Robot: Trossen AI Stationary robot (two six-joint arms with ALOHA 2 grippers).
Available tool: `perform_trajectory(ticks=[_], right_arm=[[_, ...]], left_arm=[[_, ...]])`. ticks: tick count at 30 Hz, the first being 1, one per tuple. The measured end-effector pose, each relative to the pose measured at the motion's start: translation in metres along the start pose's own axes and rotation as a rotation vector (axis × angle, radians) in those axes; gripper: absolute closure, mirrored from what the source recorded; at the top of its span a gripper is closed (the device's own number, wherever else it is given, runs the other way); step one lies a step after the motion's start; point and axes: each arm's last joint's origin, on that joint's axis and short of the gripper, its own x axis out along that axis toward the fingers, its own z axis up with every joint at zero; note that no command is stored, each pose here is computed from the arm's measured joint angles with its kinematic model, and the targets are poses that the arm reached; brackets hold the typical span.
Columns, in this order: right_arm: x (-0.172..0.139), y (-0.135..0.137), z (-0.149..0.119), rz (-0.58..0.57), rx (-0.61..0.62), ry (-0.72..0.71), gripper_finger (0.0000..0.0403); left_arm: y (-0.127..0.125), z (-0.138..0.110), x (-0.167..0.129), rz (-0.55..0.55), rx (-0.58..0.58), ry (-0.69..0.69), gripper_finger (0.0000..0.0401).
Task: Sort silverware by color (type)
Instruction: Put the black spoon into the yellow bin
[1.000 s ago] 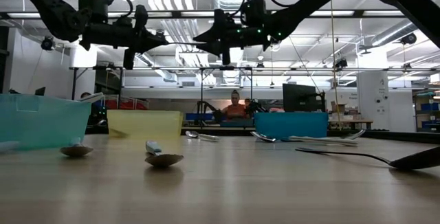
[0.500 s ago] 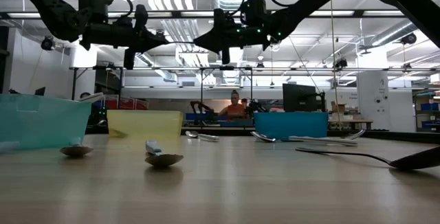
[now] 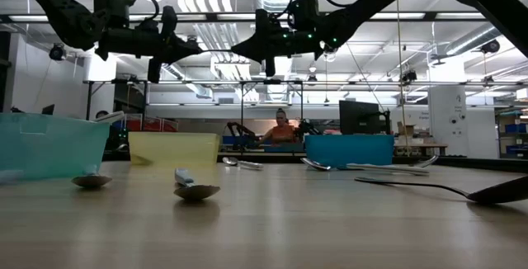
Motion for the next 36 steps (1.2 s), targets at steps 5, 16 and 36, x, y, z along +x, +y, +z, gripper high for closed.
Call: perform_trajectory(ticks=[5,16,36], right_arm=[[0.000,0.000,0.000,-0.004,0.001,0.001,0.0395],[0.000,-0.002,-0.006,-0.021,0.055,0.055,0.0395],[0.003,0.003,-0.029,-0.118,0.206,0.222,0.0395]], left_arm=[[0.000,0.000,0.000,0.003,0.011,-0.002,0.0354],[0.006,-0.002,-0.002,0.019,0.039,0.051,0.0265],[0.012,0.018,-0.003,0.036,0.170,0.025,0.0230]])
